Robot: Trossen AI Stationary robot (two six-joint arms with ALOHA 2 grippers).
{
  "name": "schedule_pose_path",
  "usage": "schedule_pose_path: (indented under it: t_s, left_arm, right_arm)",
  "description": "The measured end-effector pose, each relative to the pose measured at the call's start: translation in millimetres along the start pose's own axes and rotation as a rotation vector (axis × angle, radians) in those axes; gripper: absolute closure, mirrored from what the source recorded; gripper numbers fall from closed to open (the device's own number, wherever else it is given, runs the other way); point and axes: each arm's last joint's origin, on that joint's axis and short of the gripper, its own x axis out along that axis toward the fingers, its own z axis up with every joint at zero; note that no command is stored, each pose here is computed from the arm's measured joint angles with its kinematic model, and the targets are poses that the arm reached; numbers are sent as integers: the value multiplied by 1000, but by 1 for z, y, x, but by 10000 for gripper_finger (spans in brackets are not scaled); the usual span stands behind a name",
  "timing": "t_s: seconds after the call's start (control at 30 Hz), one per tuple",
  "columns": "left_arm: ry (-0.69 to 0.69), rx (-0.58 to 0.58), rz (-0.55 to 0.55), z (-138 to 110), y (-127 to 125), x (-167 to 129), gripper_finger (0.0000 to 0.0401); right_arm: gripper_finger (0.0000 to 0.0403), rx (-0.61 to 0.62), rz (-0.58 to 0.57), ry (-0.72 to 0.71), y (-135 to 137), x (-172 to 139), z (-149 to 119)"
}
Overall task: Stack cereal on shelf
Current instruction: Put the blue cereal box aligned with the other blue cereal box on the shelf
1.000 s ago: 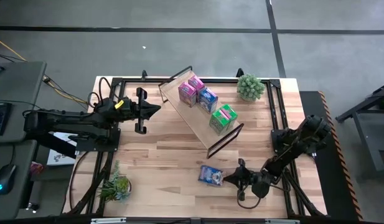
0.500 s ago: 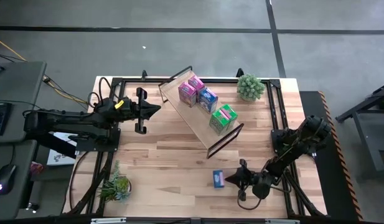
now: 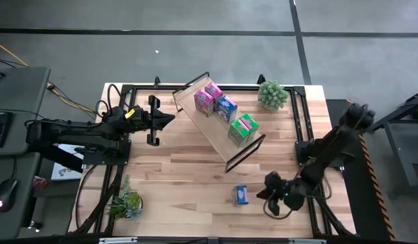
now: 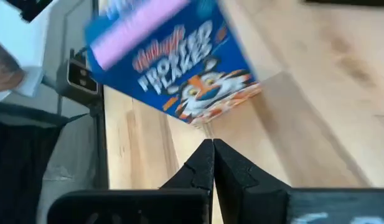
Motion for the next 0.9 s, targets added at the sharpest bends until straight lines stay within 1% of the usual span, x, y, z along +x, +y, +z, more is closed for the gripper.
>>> schedule_pose_path:
  t_s: [0.07, 0.1, 0.17, 0.23, 0.3, 0.37, 0.43, 0.53, 0.6, 0.67, 0.73, 0.8, 0.9]
  left_arm:
    - [0, 0, 0, 0, 0, 0, 401]
    - [0, 0, 0, 0, 0, 0, 401]
    - [0, 0, 0, 0, 0, 0, 401]
    - [-1, 0, 0, 0, 0, 0, 401]
    - [0, 0, 0, 0, 0, 0, 401]
    - [-1, 0, 0, 0, 0, 0, 401]
    - [-1, 0, 0, 0, 0, 0, 401]
    - [0, 0, 0, 0, 0, 0, 401]
    - [0, 0, 0, 0, 0, 0, 401]
    - [0, 0, 0, 0, 0, 0, 401]
    - [0, 0, 0, 0, 0, 0, 401]
    - [0, 0, 0, 0, 0, 0, 401]
    - [0, 0, 0, 0, 0, 0, 401]
  right_arm:
    - [403, 7, -22, -18, 10, -19, 16]
    - [403, -13, -30, -51, 17, -29, 26]
    - [403, -96, -37, -151, 37, -46, 47]
    - [403, -212, -42, -256, 60, -59, 67]
    - [403, -318, -72, -343, 82, -65, 85]
    - [403, -403, -133, -381, 98, -63, 99]
    - [403, -440, -225, -410, 108, -58, 112]
    - [403, -440, -329, -414, 118, -52, 131]
    - [403, -435, -351, -378, 122, -47, 143]
    - [402, -377, -356, -362, 125, -45, 157]
    - [399, -294, -348, -328, 127, -45, 171]
    - [382, -212, -347, -268, 125, -47, 183]
    - [335, -99, -377, -173, 123, -48, 194]
